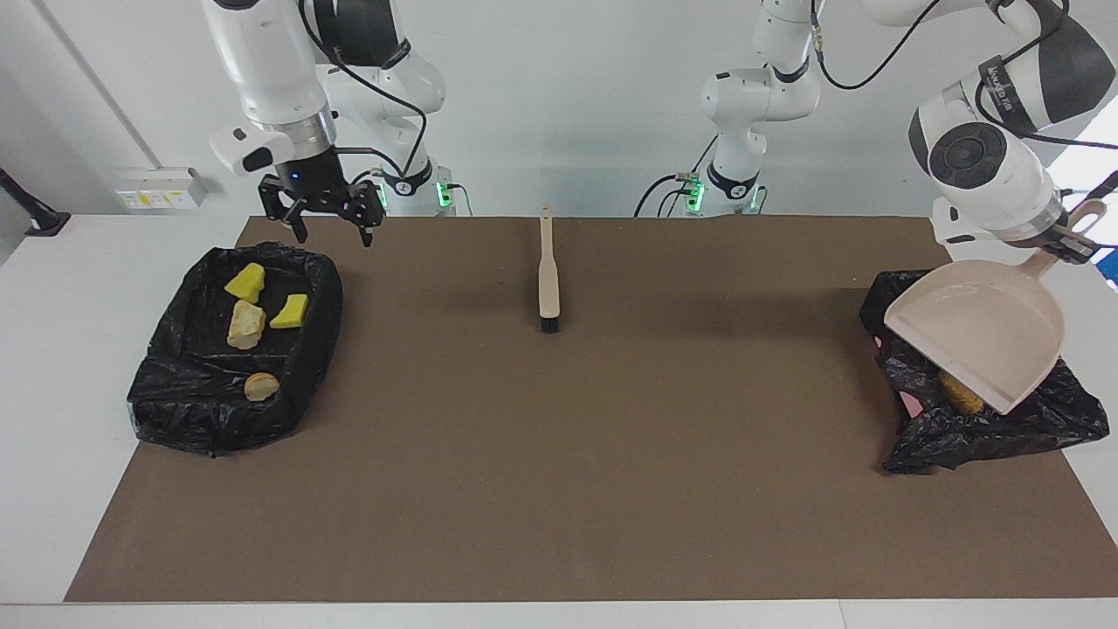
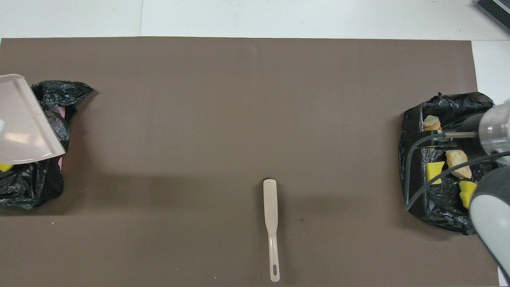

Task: Sweep and dump trash in bin
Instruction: 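Place the dustpan back at the table center with the left gripper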

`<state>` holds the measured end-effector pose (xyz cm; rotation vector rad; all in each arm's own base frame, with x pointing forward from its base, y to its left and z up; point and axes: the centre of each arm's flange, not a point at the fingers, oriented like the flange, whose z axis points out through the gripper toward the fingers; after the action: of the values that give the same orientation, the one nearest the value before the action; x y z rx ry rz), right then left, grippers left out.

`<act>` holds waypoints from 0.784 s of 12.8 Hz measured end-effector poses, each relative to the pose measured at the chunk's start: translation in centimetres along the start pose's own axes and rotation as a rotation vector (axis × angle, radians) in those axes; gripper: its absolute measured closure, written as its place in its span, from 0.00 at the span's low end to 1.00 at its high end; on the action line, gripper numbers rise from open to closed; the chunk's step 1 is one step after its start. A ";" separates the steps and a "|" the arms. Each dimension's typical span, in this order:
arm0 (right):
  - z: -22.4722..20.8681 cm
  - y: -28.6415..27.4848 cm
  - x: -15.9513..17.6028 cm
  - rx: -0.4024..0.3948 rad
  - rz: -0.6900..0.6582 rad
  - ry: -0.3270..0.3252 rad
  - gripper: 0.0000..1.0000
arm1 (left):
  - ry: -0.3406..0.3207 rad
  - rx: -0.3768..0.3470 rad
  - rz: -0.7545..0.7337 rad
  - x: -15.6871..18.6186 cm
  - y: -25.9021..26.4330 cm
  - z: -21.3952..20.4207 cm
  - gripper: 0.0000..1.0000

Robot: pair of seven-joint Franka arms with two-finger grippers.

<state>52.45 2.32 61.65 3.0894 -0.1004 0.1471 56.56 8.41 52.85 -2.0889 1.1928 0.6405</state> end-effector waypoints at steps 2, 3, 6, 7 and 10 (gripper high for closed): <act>-3.3 3.2 -0.2 0.003 -0.003 -0.008 0.00 | 0.125 -0.136 -0.130 1.5 1.5 -0.3 0.67; -4.7 4.0 -0.5 0.004 -0.003 -0.020 0.00 | 0.175 -0.195 -0.199 2.1 2.1 -0.6 0.67; -6.4 4.4 -1.5 0.004 0.000 -0.056 0.00 | 0.273 -0.323 -0.393 5.0 4.4 -3.8 0.67; -6.6 4.4 -1.6 0.005 -0.002 -0.053 0.00 | 0.298 -0.365 -0.464 6.4 5.5 -5.5 0.67; -6.7 3.5 -1.7 0.005 -0.019 -0.055 0.00 | 0.347 -0.457 -0.621 10.6 9.5 -11.3 0.67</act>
<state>49.88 -0.71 68.27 3.0994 -0.0726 0.0620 54.26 -9.51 50.53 -2.8568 0.5120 0.2717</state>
